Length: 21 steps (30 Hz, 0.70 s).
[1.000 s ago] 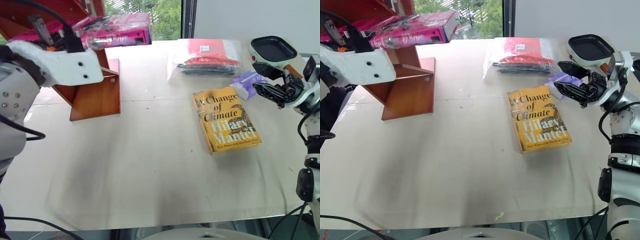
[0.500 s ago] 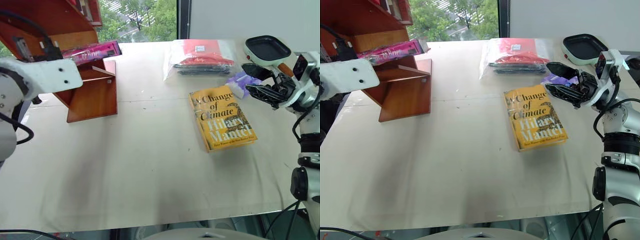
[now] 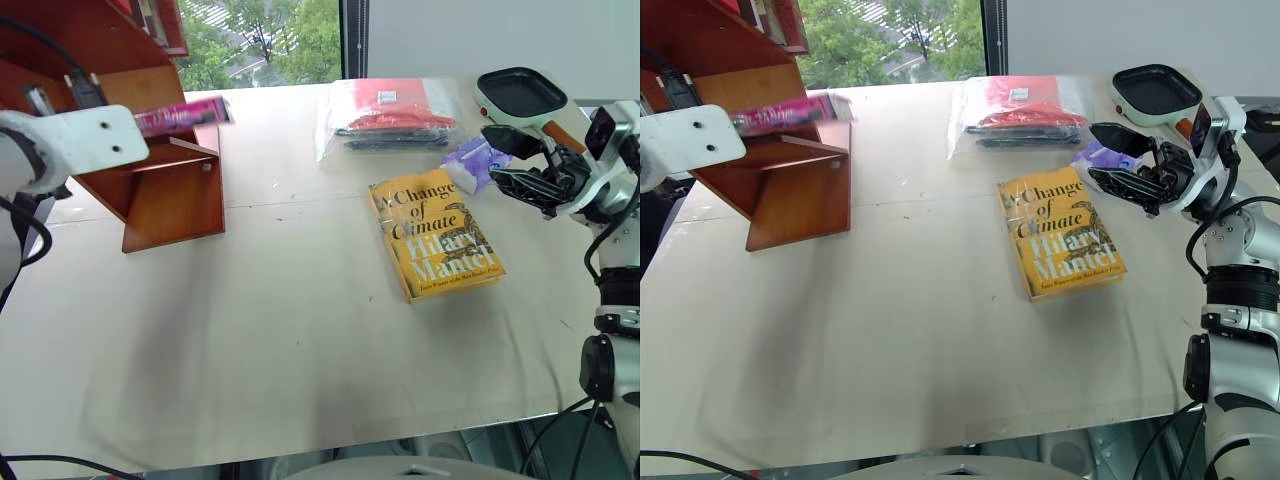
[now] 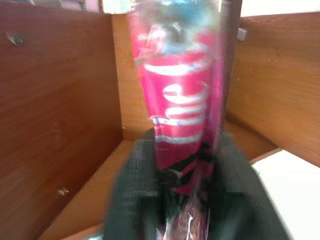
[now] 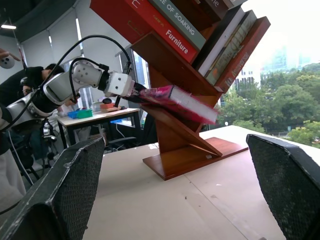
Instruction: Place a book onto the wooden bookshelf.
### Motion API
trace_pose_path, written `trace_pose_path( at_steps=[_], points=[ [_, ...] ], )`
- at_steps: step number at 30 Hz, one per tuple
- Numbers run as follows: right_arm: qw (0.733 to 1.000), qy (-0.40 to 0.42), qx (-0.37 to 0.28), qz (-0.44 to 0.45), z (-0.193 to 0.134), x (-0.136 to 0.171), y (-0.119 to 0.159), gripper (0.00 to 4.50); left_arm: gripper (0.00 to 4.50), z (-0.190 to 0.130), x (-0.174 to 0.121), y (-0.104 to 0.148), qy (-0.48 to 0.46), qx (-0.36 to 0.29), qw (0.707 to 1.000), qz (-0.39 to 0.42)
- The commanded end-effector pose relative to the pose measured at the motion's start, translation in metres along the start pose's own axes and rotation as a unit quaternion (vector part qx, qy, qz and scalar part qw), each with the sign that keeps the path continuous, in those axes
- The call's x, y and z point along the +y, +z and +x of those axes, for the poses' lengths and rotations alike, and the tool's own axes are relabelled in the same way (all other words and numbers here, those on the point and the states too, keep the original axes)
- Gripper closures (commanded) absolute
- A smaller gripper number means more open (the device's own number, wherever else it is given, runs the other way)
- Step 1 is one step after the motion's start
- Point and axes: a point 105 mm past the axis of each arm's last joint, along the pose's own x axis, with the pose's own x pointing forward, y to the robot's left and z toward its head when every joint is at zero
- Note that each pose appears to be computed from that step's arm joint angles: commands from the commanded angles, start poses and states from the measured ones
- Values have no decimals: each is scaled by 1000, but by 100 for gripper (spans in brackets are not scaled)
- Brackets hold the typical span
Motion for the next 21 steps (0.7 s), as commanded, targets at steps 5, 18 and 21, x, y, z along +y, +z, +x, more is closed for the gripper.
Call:
trace_pose_path(
  at_steps=[5, 18, 21],
  points=[
    [999, 0, -11, -32, -3, 4, 12, 0, 2, -7, 13, -7, 29, 42, 999, -9],
    [1000, -10, -1, -22, -11, 1, 8, 0, 2, -57, 39, 31, 135, -122, 967, -180],
    [999, -32, 5, -11, -23, 5, 8, 0, 2, -73, 12, 59, 48, -244, 920, -303]
  ],
)
